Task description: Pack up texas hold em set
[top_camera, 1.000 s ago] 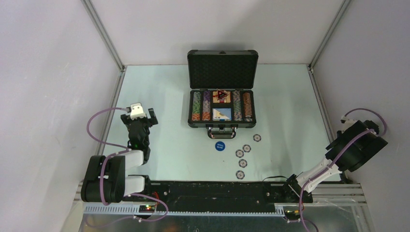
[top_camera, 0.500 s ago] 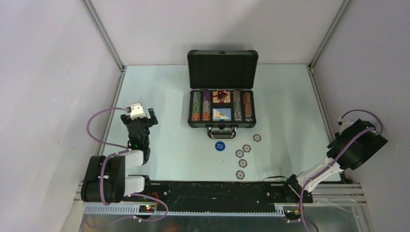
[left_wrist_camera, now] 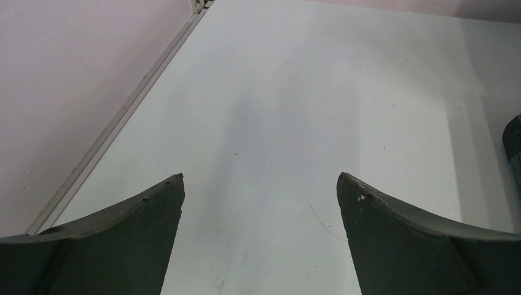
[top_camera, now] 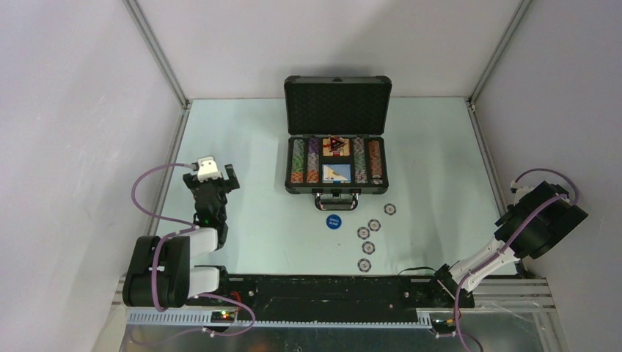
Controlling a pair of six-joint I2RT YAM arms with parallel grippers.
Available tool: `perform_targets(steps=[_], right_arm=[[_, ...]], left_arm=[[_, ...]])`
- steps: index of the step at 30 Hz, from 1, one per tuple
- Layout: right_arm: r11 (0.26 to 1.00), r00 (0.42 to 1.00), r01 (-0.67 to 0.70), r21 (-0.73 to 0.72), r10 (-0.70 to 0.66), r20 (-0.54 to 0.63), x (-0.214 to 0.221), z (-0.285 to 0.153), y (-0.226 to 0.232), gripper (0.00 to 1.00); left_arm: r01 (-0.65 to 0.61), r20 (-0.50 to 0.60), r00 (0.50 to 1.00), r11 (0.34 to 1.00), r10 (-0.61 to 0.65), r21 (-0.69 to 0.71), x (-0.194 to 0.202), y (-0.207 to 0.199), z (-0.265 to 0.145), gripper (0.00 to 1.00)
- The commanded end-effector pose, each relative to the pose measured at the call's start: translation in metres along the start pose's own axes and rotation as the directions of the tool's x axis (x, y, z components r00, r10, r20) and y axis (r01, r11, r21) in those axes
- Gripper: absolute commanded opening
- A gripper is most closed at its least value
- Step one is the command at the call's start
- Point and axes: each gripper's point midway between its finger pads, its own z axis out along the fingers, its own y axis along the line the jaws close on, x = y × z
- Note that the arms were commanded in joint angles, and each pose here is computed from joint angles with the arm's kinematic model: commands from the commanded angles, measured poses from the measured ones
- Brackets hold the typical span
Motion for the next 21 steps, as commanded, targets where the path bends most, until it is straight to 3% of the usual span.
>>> perform_targets(steps=[1,10,21], right_arm=[[0.997,0.991,-0.072,-0.026,0.069,-0.115,0.054,-0.007,-0.006,0.32],[0.997,0.992,-0.081,-0.017,0.079,-0.094,0.053,-0.016,-0.01,0.35],[0.988,0.986,-0.146,-0.053,0.15,0.069,0.024,-0.041,-0.011,0.42]], left_arm=[[0.031,0.059,0.998,0.999,-0.03,-0.011,-0.016,0.003,0.003,0.98],[0.031,0.06,0.998,0.999,-0.03,-0.012,-0.016,0.003,0.002,0.98],[0.03,0.06,0.998,0.999,-0.03,-0.012,-0.016,0.003,0.003,0.98]])
